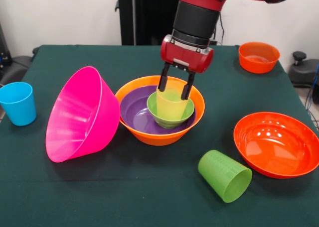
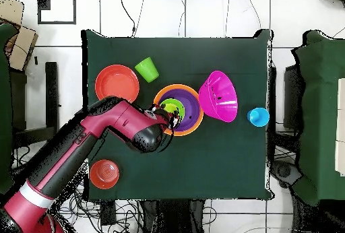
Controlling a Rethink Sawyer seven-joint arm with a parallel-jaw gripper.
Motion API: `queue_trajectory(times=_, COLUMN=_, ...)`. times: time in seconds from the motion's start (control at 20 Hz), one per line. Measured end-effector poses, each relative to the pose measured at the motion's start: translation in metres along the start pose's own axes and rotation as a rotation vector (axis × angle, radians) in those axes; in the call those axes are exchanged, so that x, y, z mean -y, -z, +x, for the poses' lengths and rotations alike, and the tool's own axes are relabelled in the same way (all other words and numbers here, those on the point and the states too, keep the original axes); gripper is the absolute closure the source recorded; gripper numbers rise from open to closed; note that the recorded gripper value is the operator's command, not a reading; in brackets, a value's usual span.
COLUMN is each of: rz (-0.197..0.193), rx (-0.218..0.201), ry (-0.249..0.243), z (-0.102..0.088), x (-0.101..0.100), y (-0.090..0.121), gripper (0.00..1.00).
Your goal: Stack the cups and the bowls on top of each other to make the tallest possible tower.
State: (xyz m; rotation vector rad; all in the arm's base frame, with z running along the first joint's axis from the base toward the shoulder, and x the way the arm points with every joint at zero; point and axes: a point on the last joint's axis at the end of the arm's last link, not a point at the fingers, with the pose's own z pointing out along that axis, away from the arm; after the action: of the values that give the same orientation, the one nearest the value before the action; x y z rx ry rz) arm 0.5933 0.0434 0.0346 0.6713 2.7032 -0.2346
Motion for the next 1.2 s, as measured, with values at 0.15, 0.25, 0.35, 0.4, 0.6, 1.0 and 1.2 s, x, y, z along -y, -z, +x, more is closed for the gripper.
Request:
queue_trajectory(times=0.15, rz=-0.002, rx=0.003, ry=0.0, z=0.0, x=-0.001, y=0.001, gripper=0.0)
queue_trajectory(times=0.25, rz=-0.006, rx=0.002, ry=-0.002, z=0.0, x=-0.002, y=0.001, gripper=0.0)
queue_trajectory(times=0.35, rz=-0.023, rx=-0.006, ry=-0.01, z=0.005, x=-0.005, y=0.0, gripper=0.0)
queue_trajectory(times=0.4, rz=-0.033, rx=-0.011, ry=-0.015, z=0.007, x=-0.007, y=0.0, gripper=0.0)
queue_trajectory(times=0.6, rz=-0.071, rx=-0.031, ry=-0.039, z=0.016, x=-0.013, y=0.002, gripper=0.0)
queue_trajectory(times=1.0, rz=-0.151, rx=-0.061, ry=-0.073, z=0.025, x=-0.031, y=0.01, gripper=0.0)
queue_trajectory(times=1.2, rz=-0.164, rx=-0.071, ry=-0.078, z=0.027, x=-0.034, y=0.011, gripper=0.0)
